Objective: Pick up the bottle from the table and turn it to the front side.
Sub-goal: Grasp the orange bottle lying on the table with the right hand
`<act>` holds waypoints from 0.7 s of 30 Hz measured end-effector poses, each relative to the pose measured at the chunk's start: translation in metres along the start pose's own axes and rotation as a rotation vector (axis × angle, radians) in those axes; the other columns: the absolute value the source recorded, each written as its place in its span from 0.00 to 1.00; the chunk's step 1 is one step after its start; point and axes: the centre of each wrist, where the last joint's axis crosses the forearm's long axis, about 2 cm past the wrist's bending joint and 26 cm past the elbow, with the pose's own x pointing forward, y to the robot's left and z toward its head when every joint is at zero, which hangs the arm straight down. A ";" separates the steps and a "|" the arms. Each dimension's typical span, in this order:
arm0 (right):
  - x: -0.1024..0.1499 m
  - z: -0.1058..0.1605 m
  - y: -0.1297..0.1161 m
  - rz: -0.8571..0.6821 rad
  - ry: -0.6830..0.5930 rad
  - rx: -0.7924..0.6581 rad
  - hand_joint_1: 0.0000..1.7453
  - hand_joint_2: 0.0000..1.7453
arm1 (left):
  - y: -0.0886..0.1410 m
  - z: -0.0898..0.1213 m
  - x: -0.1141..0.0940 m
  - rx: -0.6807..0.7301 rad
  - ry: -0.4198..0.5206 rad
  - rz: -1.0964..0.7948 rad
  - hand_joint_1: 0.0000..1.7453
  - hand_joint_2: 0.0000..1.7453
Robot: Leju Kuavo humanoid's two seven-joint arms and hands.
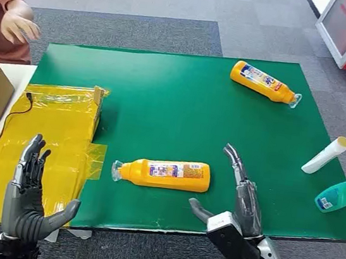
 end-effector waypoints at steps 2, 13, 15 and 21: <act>-0.001 -0.001 0.001 0.015 0.011 0.006 0.00 1.00 | -0.001 -0.001 0.000 -0.003 -0.003 0.006 0.00 1.00; -0.005 -0.009 0.020 0.229 0.146 0.105 0.00 1.00 | -0.011 -0.020 0.004 -0.052 -0.049 0.070 0.00 1.00; -0.006 -0.011 0.026 0.289 0.189 0.122 0.00 1.00 | -0.013 -0.025 0.005 -0.062 -0.061 0.063 0.00 1.00; -0.012 -0.018 0.043 0.431 0.270 0.154 0.00 1.00 | -0.016 -0.043 0.009 -0.089 -0.111 0.053 0.00 1.00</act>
